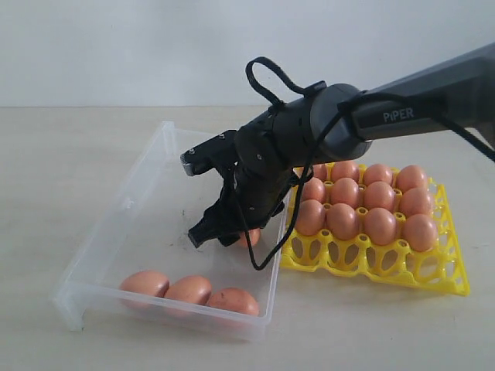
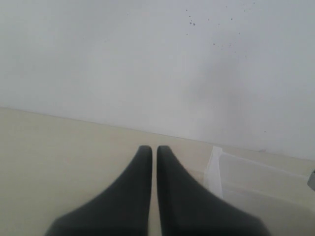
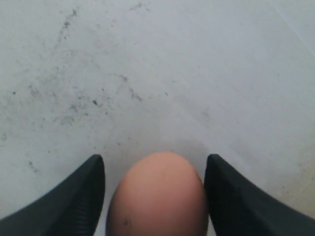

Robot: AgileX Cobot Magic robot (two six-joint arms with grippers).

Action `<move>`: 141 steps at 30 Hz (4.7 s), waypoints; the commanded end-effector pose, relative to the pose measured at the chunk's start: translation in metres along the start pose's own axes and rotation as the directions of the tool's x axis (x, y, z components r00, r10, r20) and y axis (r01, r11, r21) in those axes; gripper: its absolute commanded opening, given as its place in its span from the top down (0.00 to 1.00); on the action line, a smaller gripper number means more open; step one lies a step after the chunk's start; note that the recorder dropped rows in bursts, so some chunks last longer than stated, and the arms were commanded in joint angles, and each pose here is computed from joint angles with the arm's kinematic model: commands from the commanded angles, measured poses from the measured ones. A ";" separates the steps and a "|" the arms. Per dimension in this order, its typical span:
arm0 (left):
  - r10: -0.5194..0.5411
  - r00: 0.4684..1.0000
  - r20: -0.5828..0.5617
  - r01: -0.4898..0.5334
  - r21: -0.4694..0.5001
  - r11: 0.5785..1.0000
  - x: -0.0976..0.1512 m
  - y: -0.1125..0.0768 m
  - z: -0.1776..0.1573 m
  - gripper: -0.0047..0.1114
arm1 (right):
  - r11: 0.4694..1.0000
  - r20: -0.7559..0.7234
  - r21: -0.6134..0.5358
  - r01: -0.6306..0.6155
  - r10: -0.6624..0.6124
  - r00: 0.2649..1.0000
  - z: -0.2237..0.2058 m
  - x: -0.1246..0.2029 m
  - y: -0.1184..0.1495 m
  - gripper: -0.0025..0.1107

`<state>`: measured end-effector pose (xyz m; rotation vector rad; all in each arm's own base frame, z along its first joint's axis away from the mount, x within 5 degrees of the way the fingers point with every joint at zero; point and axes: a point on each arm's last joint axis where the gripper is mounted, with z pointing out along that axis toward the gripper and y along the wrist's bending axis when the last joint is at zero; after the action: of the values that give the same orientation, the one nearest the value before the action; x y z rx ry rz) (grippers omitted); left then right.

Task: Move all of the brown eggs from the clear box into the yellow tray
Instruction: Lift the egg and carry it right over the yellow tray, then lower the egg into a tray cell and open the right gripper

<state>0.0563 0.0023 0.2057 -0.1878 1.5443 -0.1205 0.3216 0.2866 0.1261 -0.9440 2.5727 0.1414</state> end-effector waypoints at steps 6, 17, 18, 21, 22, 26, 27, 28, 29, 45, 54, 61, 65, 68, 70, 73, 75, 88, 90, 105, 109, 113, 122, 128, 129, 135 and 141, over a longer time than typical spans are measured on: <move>-0.002 1.000 0.001 0.002 0.004 1.000 -0.001 0.000 0.000 0.93 | 0.996 -0.048 0.022 0.085 -0.083 0.995 0.004 0.006 -0.003 0.98; -0.002 1.000 0.001 0.002 0.004 1.000 -0.001 0.000 0.000 0.93 | 0.999 0.299 0.028 0.037 -0.043 0.953 -0.075 -0.034 -0.006 0.98; -0.002 1.000 0.001 0.002 0.004 1.000 -0.001 0.000 0.000 0.93 | 0.999 0.328 0.026 0.035 -0.041 0.944 -0.084 -0.036 -0.006 0.98; -0.002 1.000 0.001 0.002 0.004 1.000 -0.001 0.000 0.000 0.93 | 0.999 0.399 0.019 0.035 -0.040 0.916 -0.103 -0.033 -0.007 0.98; -0.002 1.000 0.001 0.002 0.004 1.000 -0.001 0.000 0.000 0.93 | 0.999 0.423 0.016 0.037 -0.040 0.905 -0.108 -0.030 -0.007 0.98; -0.002 1.000 0.001 0.002 0.004 1.000 -0.001 0.000 0.000 0.93 | 0.998 0.491 0.024 0.061 -0.065 0.869 -0.124 -0.017 -0.007 0.98; -0.002 1.000 0.001 0.002 0.004 1.000 -0.001 0.000 0.000 0.93 | 0.997 0.500 0.029 0.071 -0.077 0.863 -0.128 -0.013 -0.007 0.98; -0.002 1.000 0.001 0.002 0.004 1.000 -0.001 0.000 0.000 0.93 | 0.997 0.507 0.031 0.076 -0.082 0.858 -0.131 -0.009 -0.007 0.98; -0.002 1.000 0.001 0.002 0.004 1.000 -0.001 0.000 0.000 0.93 | 0.996 0.512 0.031 0.079 -0.083 0.855 -0.134 -0.004 -0.007 0.98; -0.002 1.000 0.001 0.002 0.004 1.000 -0.001 0.000 0.000 0.93 | 0.937 0.608 0.265 -0.229 0.022 0.793 -0.252 0.079 -0.107 0.98; -0.002 1.000 0.001 0.002 0.004 1.000 -0.001 0.000 0.000 0.93 | 0.925 0.680 0.306 -0.223 -0.049 0.731 -0.275 0.096 -0.101 0.98; -0.002 1.000 0.001 0.002 0.004 1.000 -0.001 0.000 0.000 0.93 | 0.971 0.734 0.157 -0.181 0.008 0.679 -0.242 0.116 -0.084 0.98; -0.002 1.000 0.001 0.002 0.004 1.000 -0.001 0.000 0.000 0.93 | 0.996 0.797 0.042 -0.081 0.015 0.604 -0.220 0.131 -0.066 0.98; -0.002 1.000 0.001 0.002 0.004 1.000 -0.001 0.000 0.000 0.93 | 0.999 0.830 0.015 -0.034 0.007 0.558 -0.208 0.145 -0.058 0.98; -0.002 1.000 0.001 0.002 0.004 1.000 -0.001 0.000 0.000 0.93 | 0.999 0.833 0.020 -0.048 0.010 0.553 -0.200 0.155 -0.057 0.98; -0.002 1.000 0.001 0.002 0.004 1.000 -0.001 0.000 0.000 0.93 | 0.996 0.846 0.054 -0.065 -0.011 0.533 -0.192 0.169 -0.057 0.98; -0.002 1.000 0.001 0.002 0.004 1.000 -0.001 0.000 0.000 0.93 | 0.996 0.854 0.077 -0.046 -0.042 0.518 -0.186 0.177 -0.055 0.98; -0.002 1.000 0.001 0.002 0.004 1.000 -0.001 0.000 0.000 0.93 | 0.997 0.881 0.080 -0.001 -0.070 0.468 -0.136 0.182 -0.053 0.98; -0.002 1.000 0.001 0.002 0.004 1.000 -0.001 0.000 0.000 0.93 | 0.996 0.882 0.085 0.005 -0.078 0.466 -0.125 0.182 -0.053 0.98; -0.002 1.000 0.001 0.002 0.004 1.000 -0.001 0.000 0.000 0.93 | 0.996 0.817 0.048 0.071 -0.080 0.571 -0.066 0.166 -0.057 0.98; -0.002 1.000 0.001 0.002 0.004 1.000 -0.001 0.000 0.000 0.93 | 0.995 0.812 0.030 0.090 -0.077 0.578 -0.060 0.164 -0.056 0.98; -0.002 1.000 0.001 0.002 0.004 1.000 -0.001 0.000 0.000 0.93 | 0.994 0.807 0.006 0.113 -0.071 0.586 -0.055 0.163 -0.054 0.98; -0.002 1.000 0.001 0.002 0.004 1.000 -0.001 0.000 0.000 0.93 | 0.987 0.825 -0.001 0.159 -0.089 0.558 -0.052 0.152 -0.053 0.98; -0.002 1.000 0.001 0.002 0.004 1.000 -0.001 0.000 0.000 0.93 | 0.988 0.823 -0.001 0.153 -0.086 0.561 -0.051 0.147 -0.055 0.98; -0.002 1.000 0.001 0.002 0.004 1.000 -0.001 0.000 0.000 0.93 | 0.989 0.817 -0.006 0.146 -0.080 0.571 -0.050 0.146 -0.055 0.98; -0.002 1.000 0.001 0.002 0.004 1.000 -0.001 0.000 0.000 0.93 | 0.991 0.793 -0.028 0.131 -0.057 0.606 -0.047 0.143 -0.057 0.98; -0.002 1.000 0.001 0.002 0.004 1.000 -0.001 0.000 0.000 0.93 | 0.991 0.782 -0.028 0.130 -0.060 0.620 -0.045 0.144 -0.057 0.98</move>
<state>0.0563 0.0023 0.2057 -0.1878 1.5443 -0.1205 0.2410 0.1463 0.1122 -0.7997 1.6960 0.5134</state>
